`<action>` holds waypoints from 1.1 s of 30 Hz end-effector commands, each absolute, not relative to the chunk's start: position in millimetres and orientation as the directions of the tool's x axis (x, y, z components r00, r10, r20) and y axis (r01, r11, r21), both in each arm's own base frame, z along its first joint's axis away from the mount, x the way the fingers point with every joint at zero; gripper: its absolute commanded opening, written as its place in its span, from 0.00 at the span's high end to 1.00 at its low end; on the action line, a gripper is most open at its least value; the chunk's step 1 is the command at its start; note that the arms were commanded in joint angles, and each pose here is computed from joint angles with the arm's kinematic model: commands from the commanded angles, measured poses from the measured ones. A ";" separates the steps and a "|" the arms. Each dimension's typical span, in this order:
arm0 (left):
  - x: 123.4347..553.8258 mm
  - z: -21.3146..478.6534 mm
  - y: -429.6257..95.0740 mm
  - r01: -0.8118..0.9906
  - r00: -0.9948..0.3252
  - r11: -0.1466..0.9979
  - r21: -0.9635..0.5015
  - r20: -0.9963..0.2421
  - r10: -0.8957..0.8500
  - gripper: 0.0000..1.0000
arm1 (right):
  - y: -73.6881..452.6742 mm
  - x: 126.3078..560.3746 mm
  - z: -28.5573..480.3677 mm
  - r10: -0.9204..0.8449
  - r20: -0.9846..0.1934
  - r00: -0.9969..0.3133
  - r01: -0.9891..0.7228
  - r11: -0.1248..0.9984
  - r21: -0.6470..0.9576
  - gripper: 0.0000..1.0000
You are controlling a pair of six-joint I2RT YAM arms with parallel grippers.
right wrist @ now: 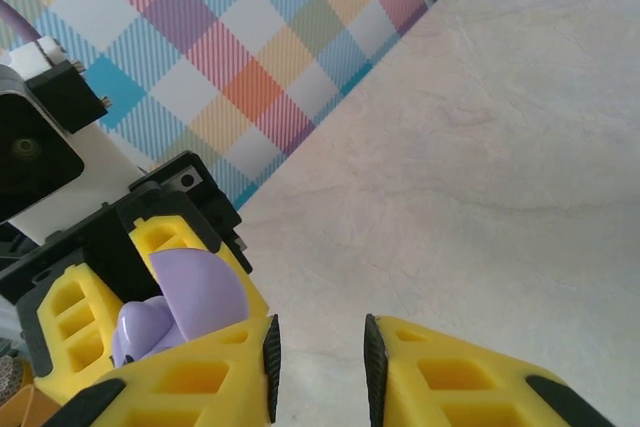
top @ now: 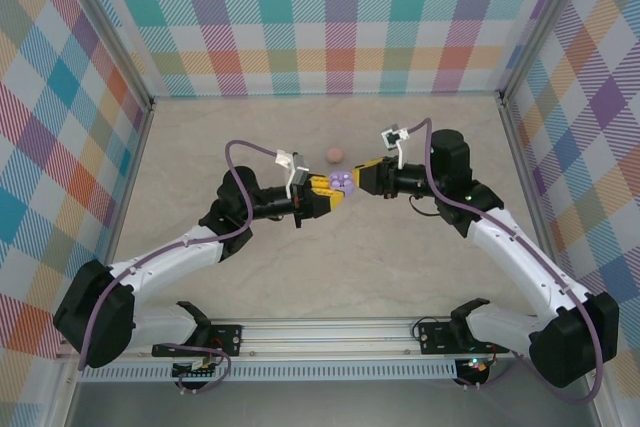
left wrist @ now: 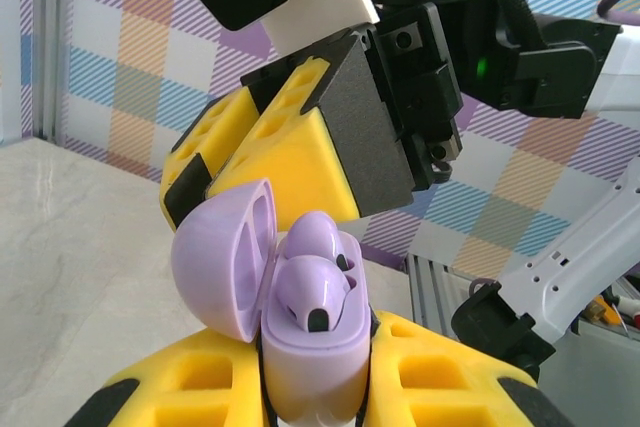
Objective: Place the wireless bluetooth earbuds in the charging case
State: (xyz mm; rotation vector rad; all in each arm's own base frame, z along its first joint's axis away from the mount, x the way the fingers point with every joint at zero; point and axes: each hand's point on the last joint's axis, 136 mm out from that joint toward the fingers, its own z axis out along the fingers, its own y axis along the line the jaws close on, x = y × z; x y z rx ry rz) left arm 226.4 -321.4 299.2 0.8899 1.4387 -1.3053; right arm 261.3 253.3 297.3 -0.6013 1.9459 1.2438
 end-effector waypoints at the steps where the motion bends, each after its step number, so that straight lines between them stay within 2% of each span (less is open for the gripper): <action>1: 220.8 321.2 -319.7 0.960 -0.219 0.153 -0.233 -0.970 -0.108 0.82 | 250.0 271.4 297.6 -0.011 -0.791 -0.612 -0.696 0.482 0.532 0.68; 9: 215.5 323.5 -318.7 0.966 -0.209 0.134 -0.222 -0.972 -0.105 0.82 | 252.6 278.3 289.7 -0.029 -0.775 -0.632 -0.692 0.472 0.546 0.68; 26: 212.5 320.5 -322.5 0.969 -0.220 0.095 -0.230 -0.970 -0.100 0.82 | 272.1 247.7 322.9 -0.067 -0.820 -0.568 -0.814 0.193 0.548 0.68; 33: 218.2 311.3 -327.6 0.961 -0.252 0.093 -0.260 -0.964 -0.089 0.82 | 270.1 237.3 335.1 -0.058 -0.850 -0.523 -0.846 0.153 0.510 0.68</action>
